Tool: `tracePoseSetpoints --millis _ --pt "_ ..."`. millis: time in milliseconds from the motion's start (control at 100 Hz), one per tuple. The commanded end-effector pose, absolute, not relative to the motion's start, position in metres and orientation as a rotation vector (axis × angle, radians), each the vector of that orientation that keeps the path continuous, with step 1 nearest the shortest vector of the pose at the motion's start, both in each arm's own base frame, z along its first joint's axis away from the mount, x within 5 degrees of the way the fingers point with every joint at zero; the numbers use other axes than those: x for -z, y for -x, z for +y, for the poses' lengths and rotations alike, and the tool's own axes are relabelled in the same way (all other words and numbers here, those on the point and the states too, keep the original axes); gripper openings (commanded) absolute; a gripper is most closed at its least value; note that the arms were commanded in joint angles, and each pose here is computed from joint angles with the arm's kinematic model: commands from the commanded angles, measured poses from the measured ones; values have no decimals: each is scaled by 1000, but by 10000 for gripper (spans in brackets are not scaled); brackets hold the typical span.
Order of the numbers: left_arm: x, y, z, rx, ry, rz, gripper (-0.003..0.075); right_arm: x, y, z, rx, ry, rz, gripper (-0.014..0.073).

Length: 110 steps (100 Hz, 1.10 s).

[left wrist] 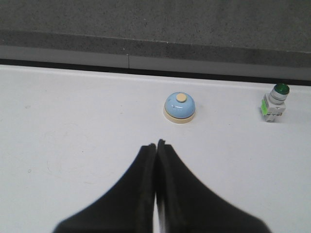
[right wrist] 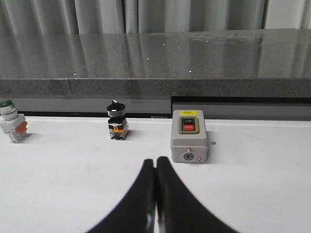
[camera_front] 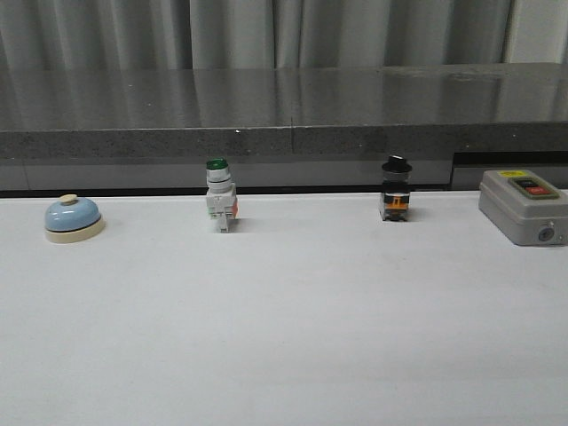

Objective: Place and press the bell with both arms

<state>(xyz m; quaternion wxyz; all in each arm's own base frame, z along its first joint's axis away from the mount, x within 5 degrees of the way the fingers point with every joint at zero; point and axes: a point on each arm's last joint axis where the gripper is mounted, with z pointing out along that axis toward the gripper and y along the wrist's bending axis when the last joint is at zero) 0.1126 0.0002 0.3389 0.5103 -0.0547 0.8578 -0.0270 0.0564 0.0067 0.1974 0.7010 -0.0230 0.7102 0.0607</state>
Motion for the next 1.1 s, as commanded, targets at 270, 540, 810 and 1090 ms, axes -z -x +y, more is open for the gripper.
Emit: tracePoseSetpoints --millis 270,540,810,1090 --pt "-345 -170 -2 68 137 2163 -20 -211 -54 6 -130 49 1464 -60" --pt "-339 -178 -2 28 58 2201 361 -211 -54 6 -130 49 1464 -60" --pt "-341 -179 -5 82 82 2182 627 -211 -54 6 -130 49 1464 -60" --pt "-344 -206 -18 179 48 2141 585 -211 -54 6 -130 49 1464 -60"
